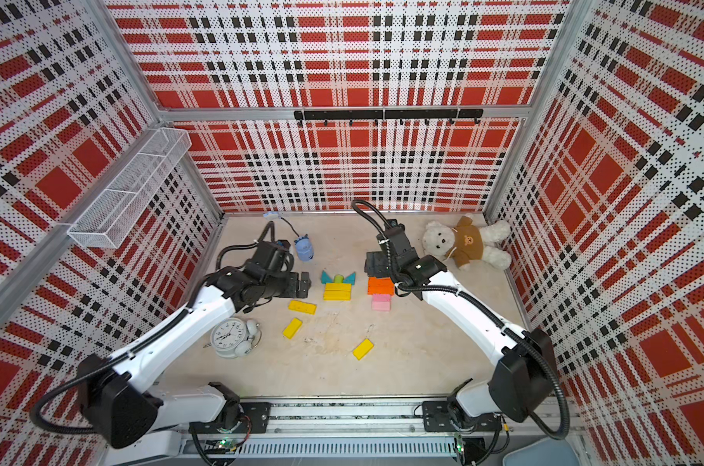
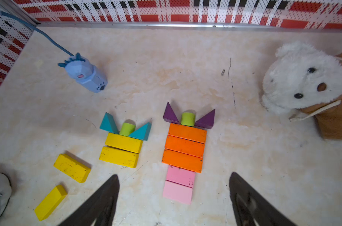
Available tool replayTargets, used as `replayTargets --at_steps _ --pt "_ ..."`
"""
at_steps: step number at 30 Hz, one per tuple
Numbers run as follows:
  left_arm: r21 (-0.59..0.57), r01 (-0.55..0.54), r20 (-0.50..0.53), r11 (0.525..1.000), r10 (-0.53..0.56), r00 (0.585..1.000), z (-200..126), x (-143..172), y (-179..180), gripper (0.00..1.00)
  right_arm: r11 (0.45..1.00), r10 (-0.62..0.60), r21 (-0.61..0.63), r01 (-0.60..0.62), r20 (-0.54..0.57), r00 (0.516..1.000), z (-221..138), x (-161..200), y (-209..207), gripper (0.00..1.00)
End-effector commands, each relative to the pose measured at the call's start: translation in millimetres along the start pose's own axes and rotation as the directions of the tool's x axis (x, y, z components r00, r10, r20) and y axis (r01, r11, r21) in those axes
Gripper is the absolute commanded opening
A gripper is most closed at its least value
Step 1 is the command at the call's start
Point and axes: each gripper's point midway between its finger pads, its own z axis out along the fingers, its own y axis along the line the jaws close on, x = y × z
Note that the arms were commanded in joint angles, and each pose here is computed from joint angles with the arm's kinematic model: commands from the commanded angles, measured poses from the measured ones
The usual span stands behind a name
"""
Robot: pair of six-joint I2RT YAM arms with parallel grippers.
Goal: Assemble a carrot with building blocks
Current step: Pick up the building block from the center of the board.
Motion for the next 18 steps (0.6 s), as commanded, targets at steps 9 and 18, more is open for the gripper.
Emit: replayTargets --at_steps 9,18 --pt "-0.024 -0.212 -0.408 0.977 0.185 0.894 66.4 64.0 7.3 1.0 0.985 0.023 -0.169 -0.022 0.004 1.0 22.7 19.3 8.0 1.0" --pt "0.034 -0.06 -0.421 0.998 0.069 0.904 99.9 50.6 1.7 1.0 0.986 0.016 -0.168 -0.009 0.041 0.999 14.2 18.4 4.9 1.0"
